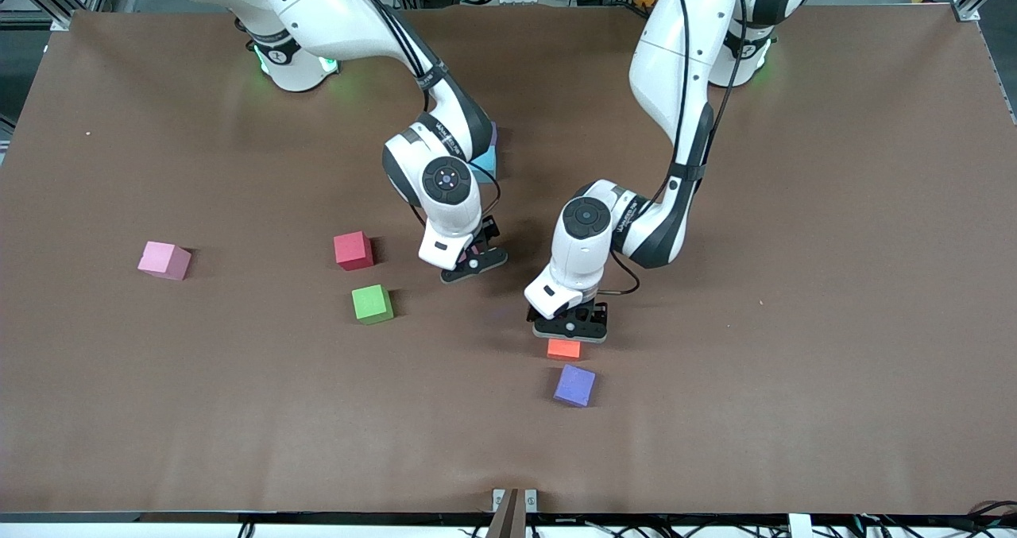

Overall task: Arrange blocks into number 1
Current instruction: 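Grasp the pink block with the right gripper while the left grasps orange, then place the pink block below the cyan block with the right gripper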

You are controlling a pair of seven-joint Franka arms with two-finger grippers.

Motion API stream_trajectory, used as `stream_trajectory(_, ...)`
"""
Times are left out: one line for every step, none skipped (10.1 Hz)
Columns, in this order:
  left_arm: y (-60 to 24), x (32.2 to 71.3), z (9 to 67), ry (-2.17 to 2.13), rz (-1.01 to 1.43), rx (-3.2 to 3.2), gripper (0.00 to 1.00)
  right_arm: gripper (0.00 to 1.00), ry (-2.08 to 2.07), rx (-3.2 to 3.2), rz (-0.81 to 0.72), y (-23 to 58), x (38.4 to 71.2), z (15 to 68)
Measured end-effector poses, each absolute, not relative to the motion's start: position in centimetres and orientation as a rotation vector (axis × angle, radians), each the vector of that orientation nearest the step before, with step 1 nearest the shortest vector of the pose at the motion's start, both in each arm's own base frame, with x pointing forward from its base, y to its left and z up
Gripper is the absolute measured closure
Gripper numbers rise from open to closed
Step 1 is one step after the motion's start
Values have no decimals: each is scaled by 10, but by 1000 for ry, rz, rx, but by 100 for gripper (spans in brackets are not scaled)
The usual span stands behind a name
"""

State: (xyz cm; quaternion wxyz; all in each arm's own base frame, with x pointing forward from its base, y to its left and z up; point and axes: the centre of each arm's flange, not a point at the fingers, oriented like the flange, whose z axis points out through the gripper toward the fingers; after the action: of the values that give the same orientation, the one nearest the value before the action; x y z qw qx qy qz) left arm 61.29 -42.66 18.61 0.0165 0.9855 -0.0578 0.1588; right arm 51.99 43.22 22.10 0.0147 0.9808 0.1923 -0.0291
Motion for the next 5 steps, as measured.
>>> stream_trajectory(-427, 613, 186, -180, 498, 3062, 0, 1, 599, 3054, -86, 432, 520, 219)
stream_trajectory(-427, 613, 187, -179, 500, 3061, 0, 8, 599, 3060, -65, 430, 519, 213)
stream_trajectory(-426, 614, 186, -179, 501, 3060, 0, 12, 598, 3065, -47, 427, 516, 203)
stream_trajectory(-426, 614, 186, -178, 501, 3060, 0, 26, 596, 3063, -48, 422, 512, 193)
stream_trajectory(-426, 614, 186, -178, 505, 3058, 0, 40, 593, 3063, -49, 421, 510, 192)
